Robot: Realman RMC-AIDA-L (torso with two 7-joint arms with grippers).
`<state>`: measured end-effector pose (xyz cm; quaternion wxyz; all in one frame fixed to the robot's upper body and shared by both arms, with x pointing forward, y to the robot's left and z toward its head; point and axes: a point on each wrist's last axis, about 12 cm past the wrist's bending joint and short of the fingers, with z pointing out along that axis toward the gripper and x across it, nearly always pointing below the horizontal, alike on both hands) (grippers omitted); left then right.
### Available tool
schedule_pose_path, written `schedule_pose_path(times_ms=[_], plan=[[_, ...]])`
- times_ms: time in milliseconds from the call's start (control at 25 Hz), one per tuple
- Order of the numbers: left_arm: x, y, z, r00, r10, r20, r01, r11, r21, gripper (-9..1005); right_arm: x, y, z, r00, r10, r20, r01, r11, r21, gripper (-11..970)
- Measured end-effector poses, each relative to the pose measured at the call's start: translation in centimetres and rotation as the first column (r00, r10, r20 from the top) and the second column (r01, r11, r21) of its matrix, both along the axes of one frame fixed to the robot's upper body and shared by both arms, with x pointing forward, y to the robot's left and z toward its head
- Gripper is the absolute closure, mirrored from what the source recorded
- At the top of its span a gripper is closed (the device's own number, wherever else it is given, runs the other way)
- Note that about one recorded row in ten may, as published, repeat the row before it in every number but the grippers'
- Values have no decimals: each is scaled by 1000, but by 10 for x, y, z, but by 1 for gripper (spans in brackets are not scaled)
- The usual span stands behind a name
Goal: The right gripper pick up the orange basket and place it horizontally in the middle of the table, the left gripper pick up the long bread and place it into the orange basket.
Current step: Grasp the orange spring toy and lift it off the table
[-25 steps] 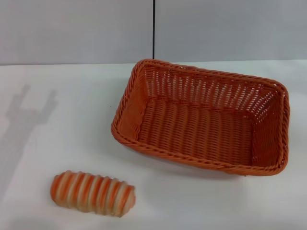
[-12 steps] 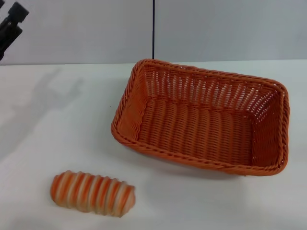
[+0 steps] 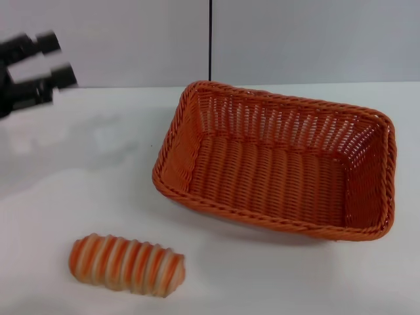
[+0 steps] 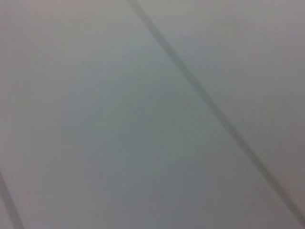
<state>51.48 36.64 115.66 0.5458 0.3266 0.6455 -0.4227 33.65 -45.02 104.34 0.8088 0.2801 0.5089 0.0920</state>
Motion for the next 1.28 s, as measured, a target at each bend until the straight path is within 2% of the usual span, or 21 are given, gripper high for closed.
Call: schedule_pose_path(times_ms=[160,240,360,600,640,960,1160,1280], plan=[[-6,2,1,992,-71,-101,83,988,127,229,-10,-3,-9,994,-106,-4,106,991,82,371],[-7,3,-1,990,-74,-124,92,985,144,229,-10,-4,-11,993,-116,-17,117,989,93,371],[-12,6,-15,970,-59,-236,116,965,236,229,-9,-5,-14,991,-128,-33,131,984,117,371],[-18,7,-30,948,-44,-315,144,942,302,230,-2,-6,-19,989,-135,-58,142,979,149,371],[-20,6,-37,938,-38,-345,158,932,327,231,-1,-6,-19,989,-137,-62,145,977,154,371],[-23,-2,-51,925,-30,-380,173,921,349,232,14,-4,-19,991,-125,-51,132,976,172,371],[-34,-6,-68,898,-35,-438,205,914,349,233,16,-1,-21,991,-124,-56,132,975,180,370],[-37,-7,-73,892,-40,-450,214,915,342,233,17,-1,-21,991,-123,-56,131,975,179,370]])
